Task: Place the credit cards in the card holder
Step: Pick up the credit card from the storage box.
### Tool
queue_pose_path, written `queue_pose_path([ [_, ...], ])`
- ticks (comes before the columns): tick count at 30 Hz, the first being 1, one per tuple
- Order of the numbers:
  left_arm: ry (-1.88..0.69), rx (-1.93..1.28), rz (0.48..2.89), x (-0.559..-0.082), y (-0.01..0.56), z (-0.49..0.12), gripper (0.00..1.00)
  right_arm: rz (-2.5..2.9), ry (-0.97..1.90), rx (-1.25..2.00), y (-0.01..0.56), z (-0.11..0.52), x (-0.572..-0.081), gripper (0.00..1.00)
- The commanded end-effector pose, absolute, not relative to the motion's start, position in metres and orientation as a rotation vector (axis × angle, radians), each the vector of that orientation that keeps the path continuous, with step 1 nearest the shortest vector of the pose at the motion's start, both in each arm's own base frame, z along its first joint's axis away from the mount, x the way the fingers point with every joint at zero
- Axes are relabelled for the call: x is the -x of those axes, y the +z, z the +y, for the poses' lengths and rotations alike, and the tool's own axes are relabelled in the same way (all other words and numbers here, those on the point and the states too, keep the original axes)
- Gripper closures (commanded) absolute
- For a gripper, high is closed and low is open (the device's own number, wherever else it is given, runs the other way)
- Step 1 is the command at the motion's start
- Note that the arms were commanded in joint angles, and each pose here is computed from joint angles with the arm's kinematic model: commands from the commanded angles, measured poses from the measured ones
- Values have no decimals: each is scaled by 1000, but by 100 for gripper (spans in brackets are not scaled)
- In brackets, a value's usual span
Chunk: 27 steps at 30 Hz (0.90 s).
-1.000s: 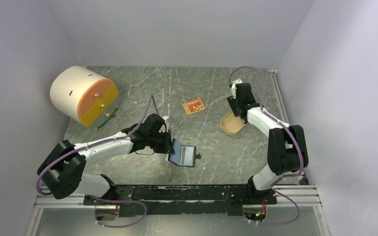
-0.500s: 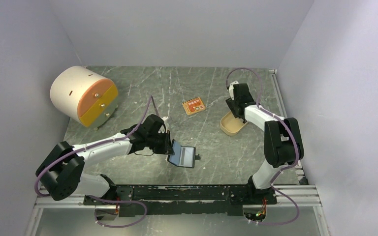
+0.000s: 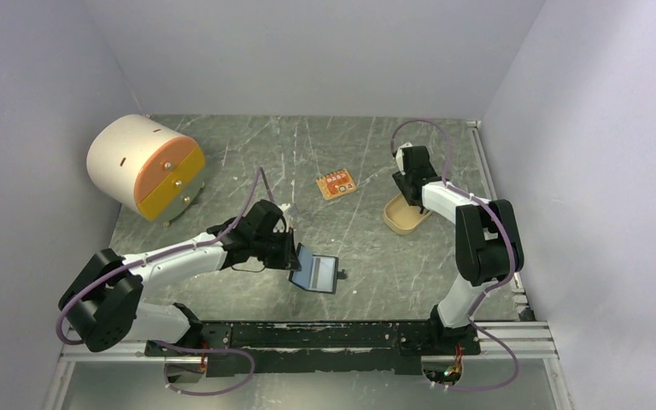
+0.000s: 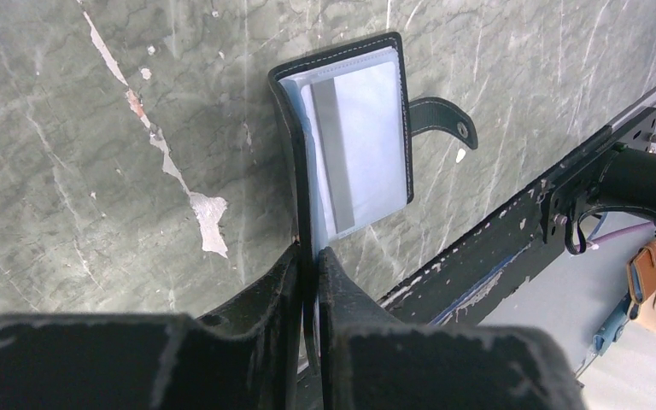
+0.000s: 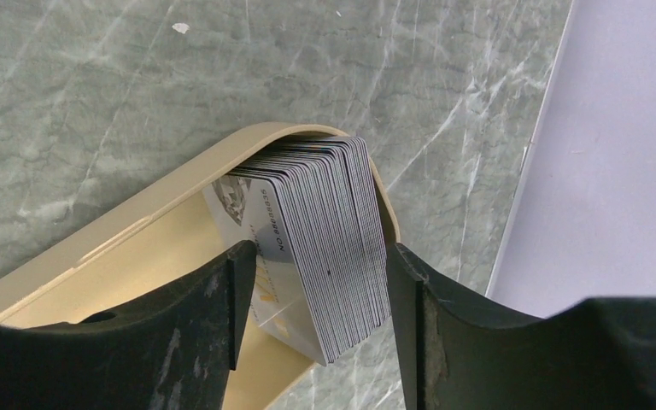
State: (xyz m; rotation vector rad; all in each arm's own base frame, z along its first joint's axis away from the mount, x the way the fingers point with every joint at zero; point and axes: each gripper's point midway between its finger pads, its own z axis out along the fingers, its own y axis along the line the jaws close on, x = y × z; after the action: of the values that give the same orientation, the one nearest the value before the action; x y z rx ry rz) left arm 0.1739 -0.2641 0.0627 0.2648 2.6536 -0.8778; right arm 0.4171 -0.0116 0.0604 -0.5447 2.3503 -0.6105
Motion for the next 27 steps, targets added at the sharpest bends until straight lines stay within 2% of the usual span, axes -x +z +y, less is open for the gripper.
queue_pose_path([
  [1,-893,-285,2655,-167,63,-261,85,2329,-663,507,76,-20,-423,41],
  [21,-893,-275,2656,-166,63,-260,86,2286,-627,497,98,-16,-424,65],
  [27,-891,-272,2658,-166,63,-260,86,2284,-582,497,102,-11,-423,77],
])
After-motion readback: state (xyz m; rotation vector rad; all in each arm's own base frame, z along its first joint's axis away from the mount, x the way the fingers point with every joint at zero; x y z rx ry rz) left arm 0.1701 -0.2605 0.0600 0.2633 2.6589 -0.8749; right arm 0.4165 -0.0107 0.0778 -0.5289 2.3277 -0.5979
